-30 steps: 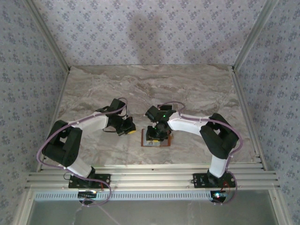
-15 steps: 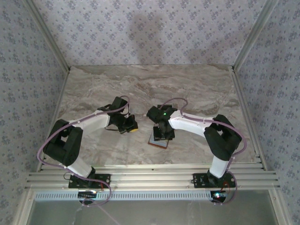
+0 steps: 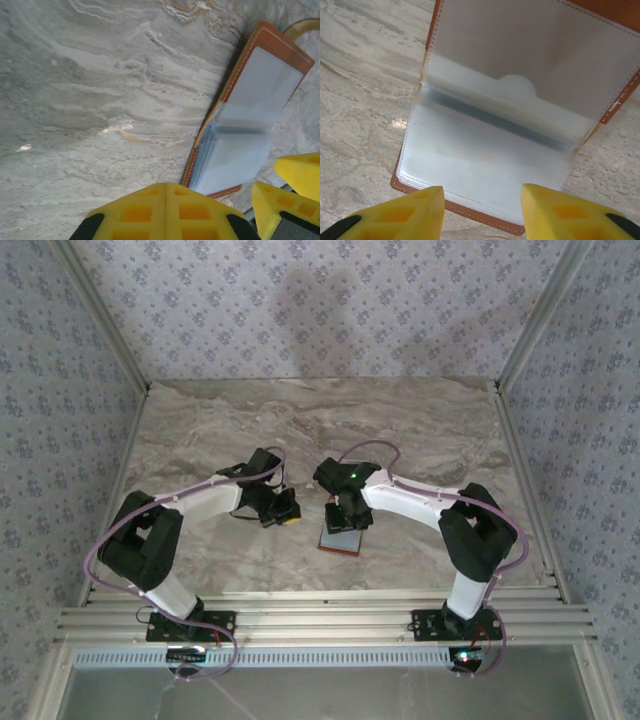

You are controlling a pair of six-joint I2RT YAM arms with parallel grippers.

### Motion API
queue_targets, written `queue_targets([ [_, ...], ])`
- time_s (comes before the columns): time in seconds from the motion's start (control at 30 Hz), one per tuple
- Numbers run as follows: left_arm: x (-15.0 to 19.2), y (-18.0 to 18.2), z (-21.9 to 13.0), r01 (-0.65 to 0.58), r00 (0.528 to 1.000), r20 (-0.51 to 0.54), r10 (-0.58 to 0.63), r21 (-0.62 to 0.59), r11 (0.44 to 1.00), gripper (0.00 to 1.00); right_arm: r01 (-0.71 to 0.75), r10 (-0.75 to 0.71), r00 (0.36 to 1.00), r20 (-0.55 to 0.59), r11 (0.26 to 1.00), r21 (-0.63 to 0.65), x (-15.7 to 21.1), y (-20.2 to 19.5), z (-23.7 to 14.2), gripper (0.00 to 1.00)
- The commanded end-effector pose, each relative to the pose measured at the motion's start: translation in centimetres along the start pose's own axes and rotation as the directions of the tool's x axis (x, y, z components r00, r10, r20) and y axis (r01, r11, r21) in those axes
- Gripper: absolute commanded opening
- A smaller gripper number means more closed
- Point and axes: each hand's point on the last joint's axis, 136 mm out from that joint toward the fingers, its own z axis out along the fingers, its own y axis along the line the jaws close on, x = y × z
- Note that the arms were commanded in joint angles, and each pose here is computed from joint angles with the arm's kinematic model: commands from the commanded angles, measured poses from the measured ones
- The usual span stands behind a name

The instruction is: Take the credit cards out of the card holder

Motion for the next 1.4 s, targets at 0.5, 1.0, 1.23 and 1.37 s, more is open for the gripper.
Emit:
queue_targets([
  [0.5,6.0,-3.5,4.5,-0.057,0.991,-0.124,0.056,-0.004,0.998,0.04,0.075,-0.092,0.994,-0.053,0.962,-0.264,-3.1,-0.7,1.8,0.57],
  [1.0,5.9,-2.3,3.5,-0.049,0.994,-0.099,0.044,-0.050,0.998,0.04,-0.148,0.111,0.982,-0.151,0.953,-0.263,2.8,0.6,1.7,0.65],
  [1.23,6.6,-1.1,2.7,-0.043,0.994,-0.105,0.035,-0.083,0.996,0.04,-0.195,0.159,0.977,-0.142,0.936,-0.294,3.3,2.1,1.5,0.66],
  [1.37,6.5,-0.5,2.6,-0.035,0.995,-0.094,0.026,-0.095,0.995,0.04,-0.202,0.169,0.977,-0.130,0.929,-0.311,3.2,2.6,1.3,0.66],
])
